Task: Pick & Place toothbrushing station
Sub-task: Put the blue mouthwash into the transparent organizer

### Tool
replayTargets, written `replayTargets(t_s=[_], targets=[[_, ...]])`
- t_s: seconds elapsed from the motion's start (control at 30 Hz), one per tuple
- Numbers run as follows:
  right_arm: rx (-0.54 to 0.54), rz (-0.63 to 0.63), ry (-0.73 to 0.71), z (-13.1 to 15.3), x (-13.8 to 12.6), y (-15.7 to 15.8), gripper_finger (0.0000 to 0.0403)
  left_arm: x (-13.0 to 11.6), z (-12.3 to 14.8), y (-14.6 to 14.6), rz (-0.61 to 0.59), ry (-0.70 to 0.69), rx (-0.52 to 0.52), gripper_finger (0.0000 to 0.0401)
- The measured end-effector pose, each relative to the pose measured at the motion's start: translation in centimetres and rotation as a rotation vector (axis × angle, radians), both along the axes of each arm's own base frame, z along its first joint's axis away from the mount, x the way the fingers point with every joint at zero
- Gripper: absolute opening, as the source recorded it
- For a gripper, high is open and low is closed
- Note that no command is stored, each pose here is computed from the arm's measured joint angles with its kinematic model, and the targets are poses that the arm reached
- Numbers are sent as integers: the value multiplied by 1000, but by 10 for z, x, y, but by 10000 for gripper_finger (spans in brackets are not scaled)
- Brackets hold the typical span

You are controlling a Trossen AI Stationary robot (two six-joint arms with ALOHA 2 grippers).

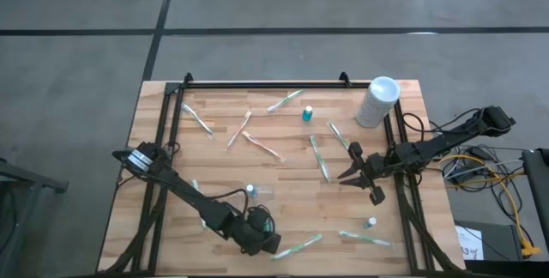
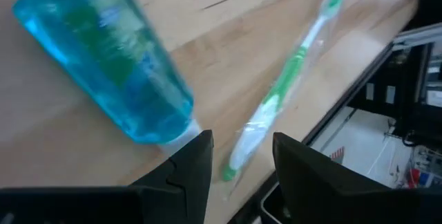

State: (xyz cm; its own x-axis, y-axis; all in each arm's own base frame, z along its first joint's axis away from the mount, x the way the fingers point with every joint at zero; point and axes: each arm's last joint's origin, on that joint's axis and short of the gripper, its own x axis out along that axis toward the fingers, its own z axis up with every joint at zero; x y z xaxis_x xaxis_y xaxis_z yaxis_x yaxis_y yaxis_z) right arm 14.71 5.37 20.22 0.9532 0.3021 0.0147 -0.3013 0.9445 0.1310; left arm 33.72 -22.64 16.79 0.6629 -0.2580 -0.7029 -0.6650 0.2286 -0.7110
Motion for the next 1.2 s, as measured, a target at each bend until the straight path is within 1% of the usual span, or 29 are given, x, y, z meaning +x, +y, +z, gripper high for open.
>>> replayTargets(t_s=[0.2,0.53,0.6,0.73,0.87,1.03,1.13,1.2], targets=[[0,0,0,0,0,0,68,-2,-2,0,-8,40,-25,156],[0,0,-1,0,0,0,68,-1,-2,1,-11,42,-17,156],[0,-1,-1,0,0,0,68,-3,-2,1,-22,63,-19,156],[0,0,-1,0,0,0,68,-11,-2,3,-42,148,-20,156],[0,0,-1,0,0,0,68,-20,5,6,-35,205,8,156],[0,0,-1,0,0,0,68,-24,18,10,-40,170,32,156],[0,0,-1,0,0,0,68,-25,23,11,-98,133,82,156],[0,0,-1,0,0,0,68,-25,25,11,-188,95,152,156]])
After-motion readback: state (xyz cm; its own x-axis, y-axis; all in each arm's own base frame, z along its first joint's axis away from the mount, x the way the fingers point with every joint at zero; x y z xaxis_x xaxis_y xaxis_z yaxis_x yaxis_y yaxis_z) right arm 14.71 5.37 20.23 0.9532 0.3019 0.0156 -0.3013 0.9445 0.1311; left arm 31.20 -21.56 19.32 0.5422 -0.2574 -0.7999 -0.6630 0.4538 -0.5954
